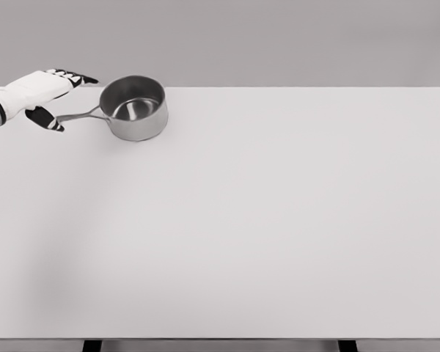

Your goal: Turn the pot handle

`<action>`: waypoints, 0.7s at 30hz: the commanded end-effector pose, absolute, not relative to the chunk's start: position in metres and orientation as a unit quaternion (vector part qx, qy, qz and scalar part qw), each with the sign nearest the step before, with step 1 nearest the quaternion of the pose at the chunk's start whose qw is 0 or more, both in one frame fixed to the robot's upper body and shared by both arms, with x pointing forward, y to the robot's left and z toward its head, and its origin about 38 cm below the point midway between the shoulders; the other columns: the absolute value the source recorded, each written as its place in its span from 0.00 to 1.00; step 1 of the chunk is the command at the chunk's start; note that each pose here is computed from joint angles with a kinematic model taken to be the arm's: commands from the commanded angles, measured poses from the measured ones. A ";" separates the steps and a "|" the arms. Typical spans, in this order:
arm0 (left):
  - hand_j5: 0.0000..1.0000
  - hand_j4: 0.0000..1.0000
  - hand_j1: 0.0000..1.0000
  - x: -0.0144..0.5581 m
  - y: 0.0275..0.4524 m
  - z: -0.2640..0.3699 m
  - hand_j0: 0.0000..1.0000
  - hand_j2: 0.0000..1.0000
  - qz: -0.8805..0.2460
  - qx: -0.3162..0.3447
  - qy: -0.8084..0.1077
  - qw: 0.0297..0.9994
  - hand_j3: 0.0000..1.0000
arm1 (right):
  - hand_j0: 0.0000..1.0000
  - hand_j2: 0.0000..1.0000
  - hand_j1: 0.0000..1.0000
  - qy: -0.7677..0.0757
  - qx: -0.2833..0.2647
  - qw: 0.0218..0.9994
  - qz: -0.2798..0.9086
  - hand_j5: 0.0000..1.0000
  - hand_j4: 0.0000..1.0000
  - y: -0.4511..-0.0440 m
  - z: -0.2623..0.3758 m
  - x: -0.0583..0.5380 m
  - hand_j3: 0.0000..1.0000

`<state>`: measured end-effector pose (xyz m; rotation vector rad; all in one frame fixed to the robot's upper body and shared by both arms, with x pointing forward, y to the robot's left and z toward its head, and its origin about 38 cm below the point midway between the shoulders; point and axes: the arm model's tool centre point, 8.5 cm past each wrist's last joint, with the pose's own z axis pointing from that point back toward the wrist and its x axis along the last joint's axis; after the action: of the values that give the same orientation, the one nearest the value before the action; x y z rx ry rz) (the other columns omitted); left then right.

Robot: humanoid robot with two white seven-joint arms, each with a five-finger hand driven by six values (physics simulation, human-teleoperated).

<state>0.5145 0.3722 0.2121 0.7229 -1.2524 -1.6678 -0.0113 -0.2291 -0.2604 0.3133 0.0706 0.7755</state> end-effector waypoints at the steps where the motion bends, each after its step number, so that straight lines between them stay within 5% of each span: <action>1: 1.00 1.00 1.00 0.517 0.376 0.209 1.00 1.00 -0.660 0.306 -0.511 0.458 1.00 | 1.00 1.00 1.00 0.034 0.152 0.913 0.376 1.00 1.00 -0.229 -0.260 -0.011 1.00; 16: 1.00 1.00 1.00 0.527 0.382 0.210 1.00 1.00 -0.631 0.344 -0.515 0.467 1.00 | 1.00 1.00 1.00 0.034 0.152 0.913 0.376 1.00 1.00 -0.229 -0.260 -0.011 1.00; 21: 1.00 1.00 1.00 0.500 0.399 0.239 1.00 1.00 -0.642 0.292 -0.579 0.409 1.00 | 1.00 1.00 1.00 0.034 0.152 0.913 0.376 1.00 1.00 -0.229 -0.260 -0.011 1.00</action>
<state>0.5082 0.3935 0.2169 0.7664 -1.3580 -1.6012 -0.0114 -0.2292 -0.2604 0.3131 0.0710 0.7755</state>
